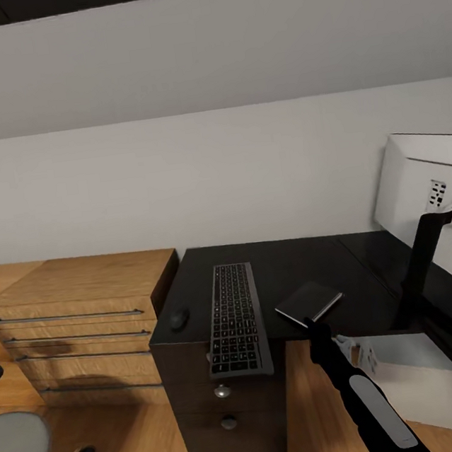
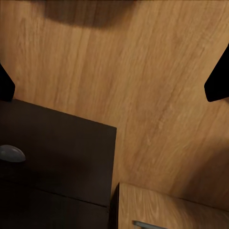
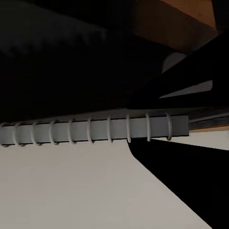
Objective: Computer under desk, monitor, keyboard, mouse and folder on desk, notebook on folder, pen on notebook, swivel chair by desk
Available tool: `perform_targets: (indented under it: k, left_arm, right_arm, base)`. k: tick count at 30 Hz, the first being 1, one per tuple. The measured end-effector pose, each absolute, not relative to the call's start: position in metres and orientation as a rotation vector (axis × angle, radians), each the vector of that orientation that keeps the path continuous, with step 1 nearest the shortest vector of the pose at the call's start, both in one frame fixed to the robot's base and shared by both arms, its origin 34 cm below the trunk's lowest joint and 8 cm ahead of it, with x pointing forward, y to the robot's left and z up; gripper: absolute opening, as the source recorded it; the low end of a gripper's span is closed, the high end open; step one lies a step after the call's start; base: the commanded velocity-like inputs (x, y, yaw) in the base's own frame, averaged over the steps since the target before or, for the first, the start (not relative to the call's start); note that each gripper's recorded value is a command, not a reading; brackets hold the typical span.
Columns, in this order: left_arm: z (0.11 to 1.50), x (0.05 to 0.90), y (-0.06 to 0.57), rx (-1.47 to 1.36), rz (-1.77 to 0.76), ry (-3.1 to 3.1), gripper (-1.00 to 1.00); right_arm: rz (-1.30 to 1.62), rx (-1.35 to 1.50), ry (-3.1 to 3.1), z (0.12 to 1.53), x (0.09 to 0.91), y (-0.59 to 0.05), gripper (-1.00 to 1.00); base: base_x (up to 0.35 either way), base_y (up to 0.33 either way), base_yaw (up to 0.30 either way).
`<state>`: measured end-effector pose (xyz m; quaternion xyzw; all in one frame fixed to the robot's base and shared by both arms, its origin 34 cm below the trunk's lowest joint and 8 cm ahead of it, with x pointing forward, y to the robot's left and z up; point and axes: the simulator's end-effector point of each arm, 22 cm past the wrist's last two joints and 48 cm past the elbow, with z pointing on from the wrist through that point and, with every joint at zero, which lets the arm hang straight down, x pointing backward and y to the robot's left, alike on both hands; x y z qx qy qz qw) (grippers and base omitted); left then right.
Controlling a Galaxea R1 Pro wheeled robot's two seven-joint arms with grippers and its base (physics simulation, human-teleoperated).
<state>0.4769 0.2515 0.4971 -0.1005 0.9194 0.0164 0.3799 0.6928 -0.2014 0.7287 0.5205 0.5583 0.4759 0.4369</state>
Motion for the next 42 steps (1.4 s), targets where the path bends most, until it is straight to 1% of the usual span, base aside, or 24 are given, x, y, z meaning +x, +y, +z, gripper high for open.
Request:
perform_targets:
  k: [22,27,35,36,42]
  left_arm:
    - [0.4969,0.4769,0.2515,-0.258,0.041,2.348,1.0]
    - [0.4967,0.4769,0.2514,-0.258,0.041,2.349,1.0]
    - [0.4969,0.4769,0.2513,-0.258,0.041,2.348,1.0]
    - [0.4969,0.4769,0.2513,-0.258,0.041,2.348,1.0]
    - [0.4969,0.477,0.2511,-0.258,0.039,2.348,1.0]
  right_arm:
    - [1.183,1.294,1.391,0.7286,0.693,-0.2017,-1.0]
    - [1.193,1.291,1.397,0.7287,0.693,-0.1995,-1.0]
    - [1.193,1.29,1.398,0.7287,0.6929,-0.2,-1.0]
    - [1.193,1.289,1.398,0.7287,0.6929,-0.2,1.0]
    - [1.189,1.299,1.404,0.7227,0.6918,-0.2001,1.0]
  base:
    - [0.016,0.003,0.0]
    - [-0.129,0.0,0.0]
    - [-0.021,0.0,0.0]
    - [-0.002,0.0,0.0]
    - [0.0,0.0,0.0]
